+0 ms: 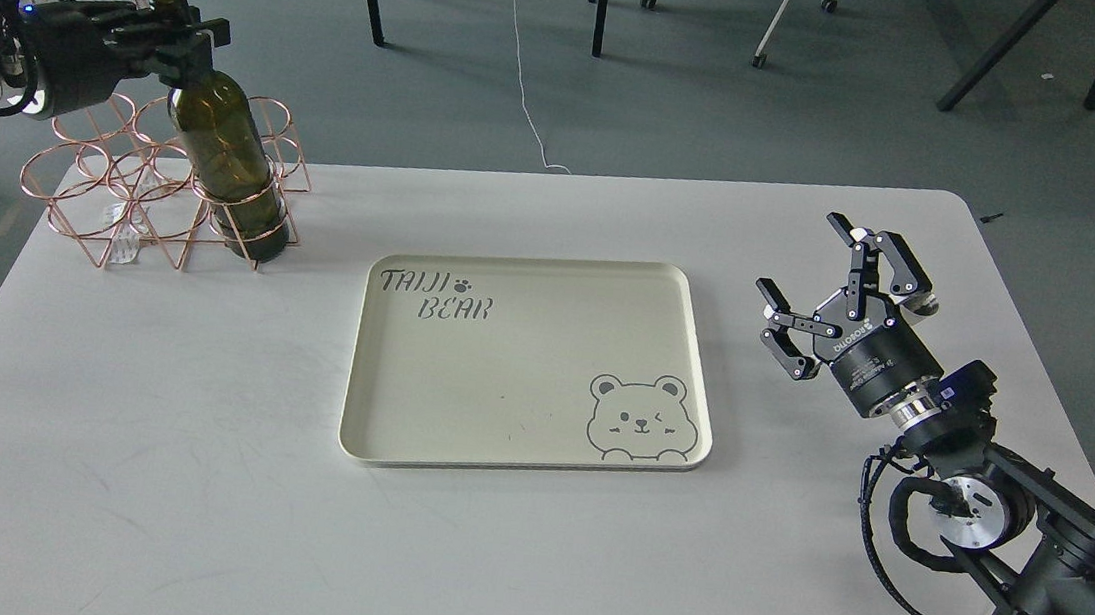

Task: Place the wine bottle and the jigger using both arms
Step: 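Adjust the bottle upright in the rack and open the left gripper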

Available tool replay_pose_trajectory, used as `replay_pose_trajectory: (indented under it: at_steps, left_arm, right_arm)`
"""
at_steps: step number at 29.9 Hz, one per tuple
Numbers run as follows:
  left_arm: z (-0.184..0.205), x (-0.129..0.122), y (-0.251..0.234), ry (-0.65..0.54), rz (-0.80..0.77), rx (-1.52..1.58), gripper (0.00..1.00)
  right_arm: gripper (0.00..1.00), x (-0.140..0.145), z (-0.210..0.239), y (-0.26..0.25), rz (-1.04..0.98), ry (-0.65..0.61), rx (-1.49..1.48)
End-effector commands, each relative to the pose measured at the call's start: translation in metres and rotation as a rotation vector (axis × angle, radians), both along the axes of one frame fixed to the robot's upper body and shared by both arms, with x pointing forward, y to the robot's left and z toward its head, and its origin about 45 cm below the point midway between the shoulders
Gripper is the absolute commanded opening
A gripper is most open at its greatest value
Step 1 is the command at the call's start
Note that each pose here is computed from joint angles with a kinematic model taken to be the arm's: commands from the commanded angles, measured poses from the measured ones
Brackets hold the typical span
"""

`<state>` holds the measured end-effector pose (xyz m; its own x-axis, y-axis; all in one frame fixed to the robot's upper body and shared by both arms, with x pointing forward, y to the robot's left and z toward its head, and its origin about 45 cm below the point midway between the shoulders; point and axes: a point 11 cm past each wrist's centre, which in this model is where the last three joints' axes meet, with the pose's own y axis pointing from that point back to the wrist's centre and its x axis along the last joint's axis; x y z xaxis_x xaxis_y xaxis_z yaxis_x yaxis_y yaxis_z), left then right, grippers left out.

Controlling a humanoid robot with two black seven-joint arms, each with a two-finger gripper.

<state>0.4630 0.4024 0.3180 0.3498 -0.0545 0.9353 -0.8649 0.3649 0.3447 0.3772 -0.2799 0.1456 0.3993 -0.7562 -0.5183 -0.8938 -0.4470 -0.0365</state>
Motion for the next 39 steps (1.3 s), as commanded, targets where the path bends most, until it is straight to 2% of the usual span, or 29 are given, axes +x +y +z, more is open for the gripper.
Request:
replay_pose_trajectory:
  at_steps: [1,3,4,5,7,8,29,39]
  left_arm:
    - [0.000,0.000,0.000,0.002,0.000,0.000,0.06]
    - [0.000,0.000,-0.001,0.001,-0.001,-0.001,0.08]
    - [0.000,0.000,-0.001,0.001,-0.002,-0.003,0.13]
    - [0.000,0.001,-0.002,0.000,-0.003,-0.005,0.27]
    - [0.000,0.001,-0.003,-0.001,-0.005,-0.006,0.85]
    - [0.000,0.001,-0.003,-0.001,-0.005,-0.006,1.00]
    - [0.001,0.000,0.002,-0.004,0.003,-0.001,0.99]
    - [0.030,-0.012,0.034,-0.047,0.042,0.051,0.99]
  right_arm:
    - [0.99,0.000,0.000,0.000,0.000,0.000,0.000]
    - [0.99,0.000,0.000,0.000,0.000,0.000,0.000]
    - [0.99,0.000,0.000,0.000,0.000,0.000,0.000]
    - [0.99,0.000,0.000,0.000,0.000,0.000,0.000]
    - [0.99,0.000,0.000,0.000,0.000,0.000,0.000]
    - [0.99,0.000,0.000,0.000,-0.001,-0.001,0.001]
    - [0.99,0.000,0.000,0.000,-0.001,-0.001,0.001]
    - [0.99,0.001,0.002,-0.001,-0.005,-0.005,0.005]
